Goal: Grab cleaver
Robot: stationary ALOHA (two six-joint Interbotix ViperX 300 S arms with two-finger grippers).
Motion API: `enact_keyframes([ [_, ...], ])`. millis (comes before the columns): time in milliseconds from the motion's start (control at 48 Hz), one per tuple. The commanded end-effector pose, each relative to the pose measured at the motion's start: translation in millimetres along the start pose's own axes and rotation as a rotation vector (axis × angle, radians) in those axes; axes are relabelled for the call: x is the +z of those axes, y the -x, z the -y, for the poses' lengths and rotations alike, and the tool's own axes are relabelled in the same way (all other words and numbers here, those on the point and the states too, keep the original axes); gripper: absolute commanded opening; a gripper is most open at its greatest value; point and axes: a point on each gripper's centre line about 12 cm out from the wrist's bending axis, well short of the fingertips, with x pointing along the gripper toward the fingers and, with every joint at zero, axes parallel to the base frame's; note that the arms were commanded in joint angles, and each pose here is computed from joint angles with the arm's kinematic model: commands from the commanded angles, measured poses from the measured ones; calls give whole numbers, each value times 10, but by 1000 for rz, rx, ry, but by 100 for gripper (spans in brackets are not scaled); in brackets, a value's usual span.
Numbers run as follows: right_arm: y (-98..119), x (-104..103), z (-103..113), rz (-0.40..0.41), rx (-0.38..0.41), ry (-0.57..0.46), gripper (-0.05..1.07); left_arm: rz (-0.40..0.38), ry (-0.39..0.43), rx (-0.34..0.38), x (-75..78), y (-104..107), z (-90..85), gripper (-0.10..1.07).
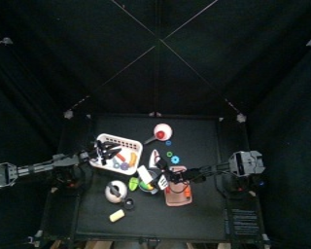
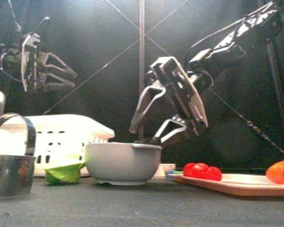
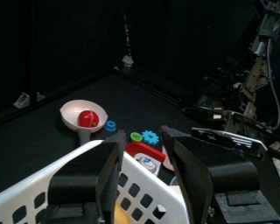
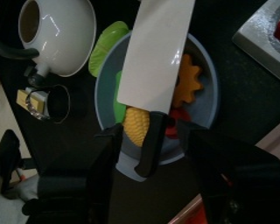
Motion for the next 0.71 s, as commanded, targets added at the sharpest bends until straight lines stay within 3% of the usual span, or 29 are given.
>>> enact_keyframes([
  [0, 39, 89, -77, 23, 21, -9, 80, 14, -3, -1, 49, -17, 7, 79],
  [188, 35, 109, -93, 25, 9, -6, 74, 12, -2, 1, 42, -15, 3, 79],
  [479, 0, 126, -76, 15, -59, 4, 74, 13, -2, 1, 48, -17, 5, 79],
  [688, -24, 134, -134, 15, -67, 22, 73, 13, -2, 0, 44, -15, 4, 79],
])
